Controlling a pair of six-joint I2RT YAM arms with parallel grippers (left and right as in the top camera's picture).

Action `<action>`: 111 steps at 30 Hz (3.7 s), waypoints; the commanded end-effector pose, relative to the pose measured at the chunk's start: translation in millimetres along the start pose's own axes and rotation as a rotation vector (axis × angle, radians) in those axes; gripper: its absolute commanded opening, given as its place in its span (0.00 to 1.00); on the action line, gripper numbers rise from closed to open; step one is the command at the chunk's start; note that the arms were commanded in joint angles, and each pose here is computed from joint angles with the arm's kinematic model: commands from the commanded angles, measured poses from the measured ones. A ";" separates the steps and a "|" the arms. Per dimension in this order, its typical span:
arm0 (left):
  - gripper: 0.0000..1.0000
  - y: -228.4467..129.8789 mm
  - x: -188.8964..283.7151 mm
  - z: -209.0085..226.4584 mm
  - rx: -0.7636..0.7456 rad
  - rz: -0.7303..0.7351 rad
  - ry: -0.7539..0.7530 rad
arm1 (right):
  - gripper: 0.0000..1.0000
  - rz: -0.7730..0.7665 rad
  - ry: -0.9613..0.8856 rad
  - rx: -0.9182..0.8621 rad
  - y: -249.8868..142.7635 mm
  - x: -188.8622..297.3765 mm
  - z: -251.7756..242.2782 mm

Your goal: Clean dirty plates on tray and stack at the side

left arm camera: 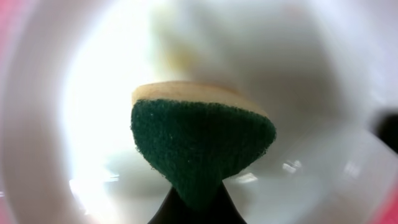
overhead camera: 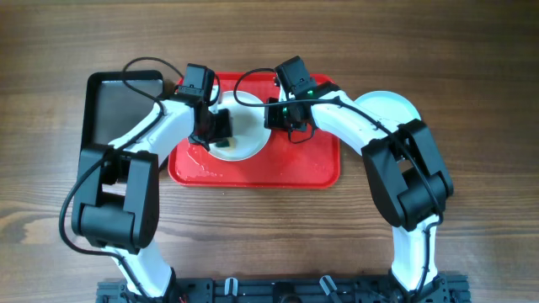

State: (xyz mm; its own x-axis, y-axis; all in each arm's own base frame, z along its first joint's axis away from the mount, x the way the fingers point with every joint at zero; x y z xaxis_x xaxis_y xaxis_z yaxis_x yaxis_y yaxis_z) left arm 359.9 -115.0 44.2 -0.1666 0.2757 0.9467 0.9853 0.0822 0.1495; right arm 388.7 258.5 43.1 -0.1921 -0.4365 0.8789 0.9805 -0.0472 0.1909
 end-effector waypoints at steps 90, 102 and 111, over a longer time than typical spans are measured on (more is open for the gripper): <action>0.04 -58.6 -22.2 -30.1 0.005 0.294 -0.201 | 0.04 0.214 0.273 0.087 -43.4 -11.9 29.1; 0.04 -12.6 -38.5 -19.9 0.038 0.049 -0.070 | 0.04 0.222 0.267 0.089 -46.3 -12.6 30.0; 0.04 -4.8 -47.3 48.9 0.245 0.048 0.087 | 0.04 0.227 0.261 0.086 -47.4 -12.6 29.0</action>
State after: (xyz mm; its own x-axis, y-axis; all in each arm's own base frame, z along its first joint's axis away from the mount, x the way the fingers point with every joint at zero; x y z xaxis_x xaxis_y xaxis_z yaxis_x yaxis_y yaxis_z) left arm 376.2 -140.8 37.7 -0.1942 0.4221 0.8855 0.9791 0.1388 0.1486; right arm 359.7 276.3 35.7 -0.0309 -0.5871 0.8089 0.9925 0.0777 0.0943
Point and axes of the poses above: each gripper's point midway between its finger pads, its own x axis back along the fingers, its own z axis along the line the jaws close on, y = z × x, the point moved 4 cm from there along x, back along the fingers, and after that the axes turned 1 degree about x, right-handed, at the moved point
